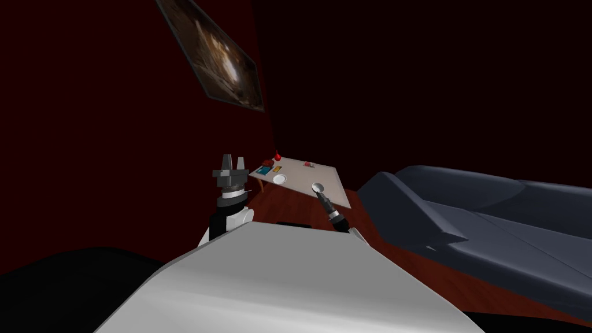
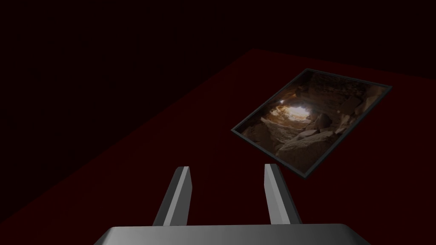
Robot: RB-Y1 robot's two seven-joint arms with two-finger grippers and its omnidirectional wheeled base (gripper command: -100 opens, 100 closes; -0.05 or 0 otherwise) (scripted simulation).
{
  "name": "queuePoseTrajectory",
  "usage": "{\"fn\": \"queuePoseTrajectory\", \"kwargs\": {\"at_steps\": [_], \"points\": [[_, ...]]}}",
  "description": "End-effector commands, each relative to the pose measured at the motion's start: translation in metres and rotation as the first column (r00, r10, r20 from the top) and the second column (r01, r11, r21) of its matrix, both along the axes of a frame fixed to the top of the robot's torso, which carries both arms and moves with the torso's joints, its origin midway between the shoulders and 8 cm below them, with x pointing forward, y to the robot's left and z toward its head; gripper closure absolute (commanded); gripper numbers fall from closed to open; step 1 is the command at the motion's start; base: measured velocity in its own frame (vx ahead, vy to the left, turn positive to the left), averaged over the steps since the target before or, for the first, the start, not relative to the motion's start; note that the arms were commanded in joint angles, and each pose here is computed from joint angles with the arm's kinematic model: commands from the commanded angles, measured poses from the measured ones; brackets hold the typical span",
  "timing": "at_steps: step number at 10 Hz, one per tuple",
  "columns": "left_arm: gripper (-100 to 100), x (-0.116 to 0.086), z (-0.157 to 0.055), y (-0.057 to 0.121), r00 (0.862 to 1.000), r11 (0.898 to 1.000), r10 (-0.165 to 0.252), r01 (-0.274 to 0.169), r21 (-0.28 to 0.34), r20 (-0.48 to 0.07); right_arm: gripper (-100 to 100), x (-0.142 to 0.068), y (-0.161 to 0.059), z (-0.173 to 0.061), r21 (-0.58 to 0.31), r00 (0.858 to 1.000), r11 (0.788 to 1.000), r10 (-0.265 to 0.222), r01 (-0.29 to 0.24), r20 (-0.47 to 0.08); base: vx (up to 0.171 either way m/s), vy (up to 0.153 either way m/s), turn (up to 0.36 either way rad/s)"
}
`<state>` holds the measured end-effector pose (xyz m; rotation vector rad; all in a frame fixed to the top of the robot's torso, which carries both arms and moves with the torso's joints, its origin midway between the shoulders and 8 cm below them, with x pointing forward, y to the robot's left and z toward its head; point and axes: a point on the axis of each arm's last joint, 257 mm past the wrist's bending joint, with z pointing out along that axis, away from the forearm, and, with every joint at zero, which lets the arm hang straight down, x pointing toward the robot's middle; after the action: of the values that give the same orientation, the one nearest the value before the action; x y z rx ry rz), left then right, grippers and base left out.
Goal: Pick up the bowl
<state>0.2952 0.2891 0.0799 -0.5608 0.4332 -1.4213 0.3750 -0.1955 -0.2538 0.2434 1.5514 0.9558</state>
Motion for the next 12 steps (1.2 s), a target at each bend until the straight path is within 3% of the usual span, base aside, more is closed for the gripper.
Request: {"fn": "queuePoseTrajectory", "kwargs": {"at_steps": [1,2,5,7,8,9,10,11,12], "points": [[0,0.0,0.0,0.0,1.0,1.0,0.0,0.0,0.0,0.0,-100,0.0,-0.004,-0.021,-0.043,1.0,0.999,0.003,-0.005,-0.031,0.001,0.057,0.056],[0,0.0,0.0,0.0,1.0,1.0,0.0,0.0,0.0,0.0,-100,-0.001,-0.006,-0.027,-0.046,0.999,0.999,-0.001,-0.001,-0.044,0.004,0.026,-0.022],[0,0.0,0.0,0.0,1.0,1.0,0.0,0.0,0.0,0.0,-100,-0.013,-0.015,-0.077,-0.195,0.993,0.979,0.031,-0.054,-0.117,0.01,0.052,0.124],[0,0.0,0.0,0.0,1.0,1.0,0.0,0.0,0.0,0.0,-100,-0.016,-0.021,-0.089,-0.202,0.99,0.978,0.02,-0.049,-0.142,0.011,0.041,0.026],[0,0.0,0.0,0.0,1.0,1.0,0.0,0.0,0.0,0.0,-100,-0.023,-0.026,-0.111,-0.273,0.984,0.959,0.036,-0.083,-0.174,0.018,0.048,0.146],[0,0.0,0.0,0.0,1.0,1.0,0.0,0.0,0.0,0.0,-100,-0.026,-0.031,-0.119,-0.277,0.981,0.957,0.027,-0.081,-0.191,0.027,0.046,0.101],[0,0.0,0.0,0.0,1.0,1.0,0.0,0.0,0.0,0.0,-100,-0.037,-0.04,-0.144,-0.347,0.972,0.93,0.037,-0.118,-0.232,0.029,0.073,0.196],[0,0.0,0.0,0.0,1.0,1.0,0.0,0.0,0.0,0.0,-100,-0.038,-0.043,-0.147,-0.349,0.97,0.93,0.033,-0.118,-0.24,0.026,0.054,0.065],[0,0.0,0.0,0.0,1.0,1.0,0.0,0.0,0.0,0.0,-100,-0.048,-0.052,-0.167,-0.413,0.961,0.897,0.045,-0.159,-0.272,0.042,0.059,0.127]]}}
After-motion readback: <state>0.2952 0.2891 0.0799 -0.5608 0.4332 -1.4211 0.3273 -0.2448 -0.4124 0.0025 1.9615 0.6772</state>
